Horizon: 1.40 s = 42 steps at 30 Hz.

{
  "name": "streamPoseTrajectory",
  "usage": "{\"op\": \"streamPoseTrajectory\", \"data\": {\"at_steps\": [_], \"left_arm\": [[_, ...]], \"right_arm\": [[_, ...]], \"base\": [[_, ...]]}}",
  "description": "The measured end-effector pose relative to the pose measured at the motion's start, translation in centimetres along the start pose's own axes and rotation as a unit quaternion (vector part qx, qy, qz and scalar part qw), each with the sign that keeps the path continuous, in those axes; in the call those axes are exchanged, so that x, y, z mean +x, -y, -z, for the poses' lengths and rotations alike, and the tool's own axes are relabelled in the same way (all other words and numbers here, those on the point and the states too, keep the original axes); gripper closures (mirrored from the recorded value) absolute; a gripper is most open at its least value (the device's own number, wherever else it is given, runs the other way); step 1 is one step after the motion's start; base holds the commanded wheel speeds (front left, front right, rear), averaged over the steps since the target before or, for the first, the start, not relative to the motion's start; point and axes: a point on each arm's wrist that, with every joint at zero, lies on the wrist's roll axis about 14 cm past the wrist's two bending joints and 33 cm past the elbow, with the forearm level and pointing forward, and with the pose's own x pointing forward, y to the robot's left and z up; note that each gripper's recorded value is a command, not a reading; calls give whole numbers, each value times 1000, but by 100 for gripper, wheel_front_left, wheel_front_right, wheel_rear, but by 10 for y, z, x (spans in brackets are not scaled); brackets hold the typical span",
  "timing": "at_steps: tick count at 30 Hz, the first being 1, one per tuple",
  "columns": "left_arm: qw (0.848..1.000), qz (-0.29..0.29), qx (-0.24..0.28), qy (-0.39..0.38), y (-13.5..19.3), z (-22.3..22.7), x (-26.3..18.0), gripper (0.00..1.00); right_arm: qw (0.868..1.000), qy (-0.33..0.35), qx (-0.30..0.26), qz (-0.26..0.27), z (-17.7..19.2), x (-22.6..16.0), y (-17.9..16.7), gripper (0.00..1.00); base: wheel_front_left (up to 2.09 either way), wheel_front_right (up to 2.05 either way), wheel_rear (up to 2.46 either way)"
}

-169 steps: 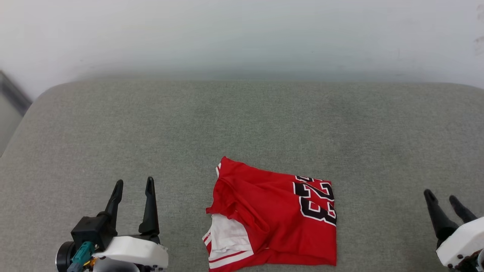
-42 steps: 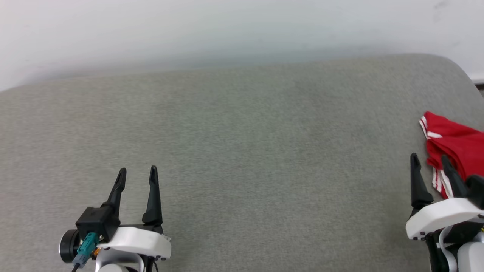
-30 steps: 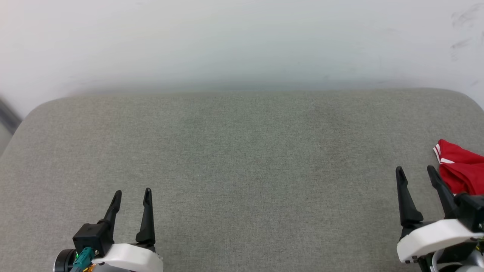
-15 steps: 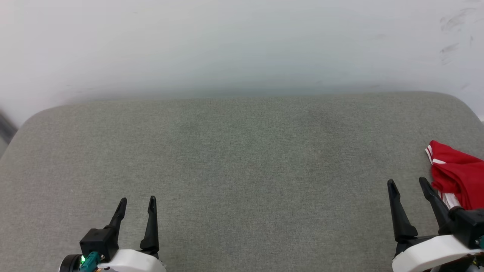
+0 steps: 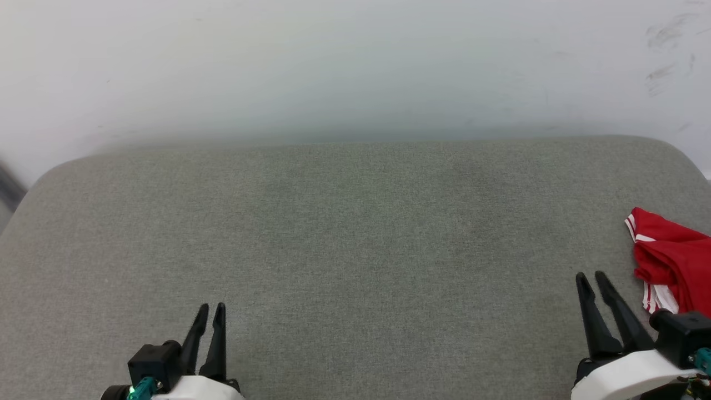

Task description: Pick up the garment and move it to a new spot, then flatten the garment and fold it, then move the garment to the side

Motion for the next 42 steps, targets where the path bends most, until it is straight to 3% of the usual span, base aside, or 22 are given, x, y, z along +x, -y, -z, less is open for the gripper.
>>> {"op": "streamPoseTrajectory", "data": {"at_steps": [10, 20, 42], "left_arm": [[996, -28, -77, -36, -9, 17, -5, 100], [984, -49, -165, -44, -15, 19, -4, 100], [943, -68, -323, -40, -22, 13, 5, 100]], "right_arm": [[996, -20, 84, 0, 17, -1, 0, 100], [984, -20, 177, 0, 21, 4, 0, 100], [940, -17, 342, 5, 26, 15, 3, 100]], "base": [[0, 0, 0], [0, 0, 0], [0, 0, 0]]}}
